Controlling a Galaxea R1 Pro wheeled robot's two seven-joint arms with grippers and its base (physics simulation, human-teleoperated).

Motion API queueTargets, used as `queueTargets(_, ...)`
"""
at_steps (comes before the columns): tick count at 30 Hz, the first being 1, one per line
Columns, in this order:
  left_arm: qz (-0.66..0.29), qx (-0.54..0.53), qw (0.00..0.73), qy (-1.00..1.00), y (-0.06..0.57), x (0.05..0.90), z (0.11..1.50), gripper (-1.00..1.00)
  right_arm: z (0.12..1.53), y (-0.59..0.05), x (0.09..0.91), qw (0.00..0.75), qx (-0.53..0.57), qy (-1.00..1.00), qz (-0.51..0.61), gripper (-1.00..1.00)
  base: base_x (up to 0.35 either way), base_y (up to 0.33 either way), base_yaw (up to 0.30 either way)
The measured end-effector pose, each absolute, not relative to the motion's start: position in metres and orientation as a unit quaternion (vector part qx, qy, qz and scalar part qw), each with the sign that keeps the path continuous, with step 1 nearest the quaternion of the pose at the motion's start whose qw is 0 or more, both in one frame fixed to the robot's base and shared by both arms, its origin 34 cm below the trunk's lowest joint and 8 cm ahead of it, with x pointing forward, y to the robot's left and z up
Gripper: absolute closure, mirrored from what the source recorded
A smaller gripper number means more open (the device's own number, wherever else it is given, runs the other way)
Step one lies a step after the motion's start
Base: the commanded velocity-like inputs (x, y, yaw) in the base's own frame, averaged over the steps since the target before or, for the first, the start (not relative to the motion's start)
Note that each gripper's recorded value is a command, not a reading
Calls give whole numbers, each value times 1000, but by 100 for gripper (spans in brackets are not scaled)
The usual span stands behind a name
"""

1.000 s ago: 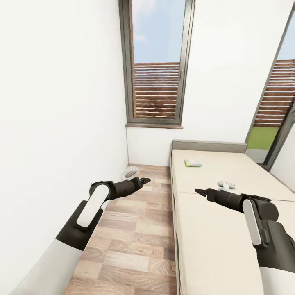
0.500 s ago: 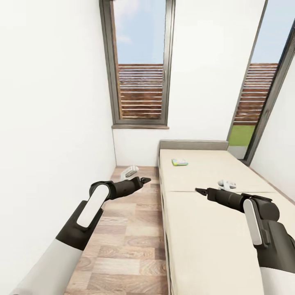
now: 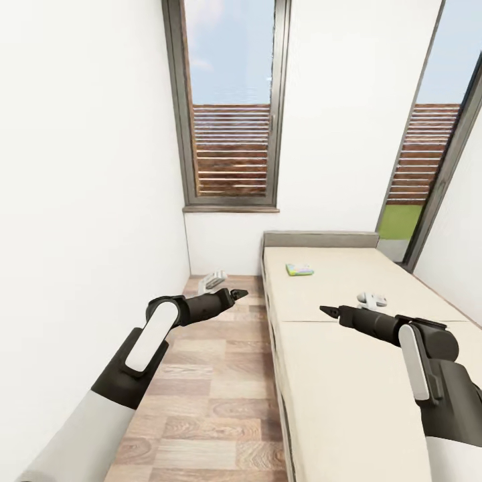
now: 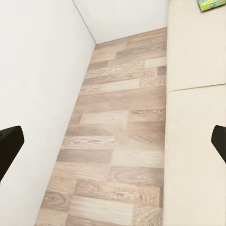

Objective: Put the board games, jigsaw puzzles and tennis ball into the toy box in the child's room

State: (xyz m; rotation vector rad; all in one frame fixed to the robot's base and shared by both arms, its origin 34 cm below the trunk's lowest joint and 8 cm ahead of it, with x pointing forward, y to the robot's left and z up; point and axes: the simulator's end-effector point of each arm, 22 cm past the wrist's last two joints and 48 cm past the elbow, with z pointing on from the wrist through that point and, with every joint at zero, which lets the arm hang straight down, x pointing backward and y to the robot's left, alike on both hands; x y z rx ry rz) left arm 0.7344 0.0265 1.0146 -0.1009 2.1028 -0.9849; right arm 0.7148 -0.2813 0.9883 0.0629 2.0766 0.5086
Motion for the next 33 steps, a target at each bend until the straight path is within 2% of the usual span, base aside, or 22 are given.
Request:
queueTargets(25,-390,-39,397,830,26,734,1015,-100,990,-282,715,482,25,851,208,-100,37,31,-1)
queueTargets(33,-390,-39,397,830,26,734,1015,-100,990,-282,715,482,25,851,207,-100,66,136,0)
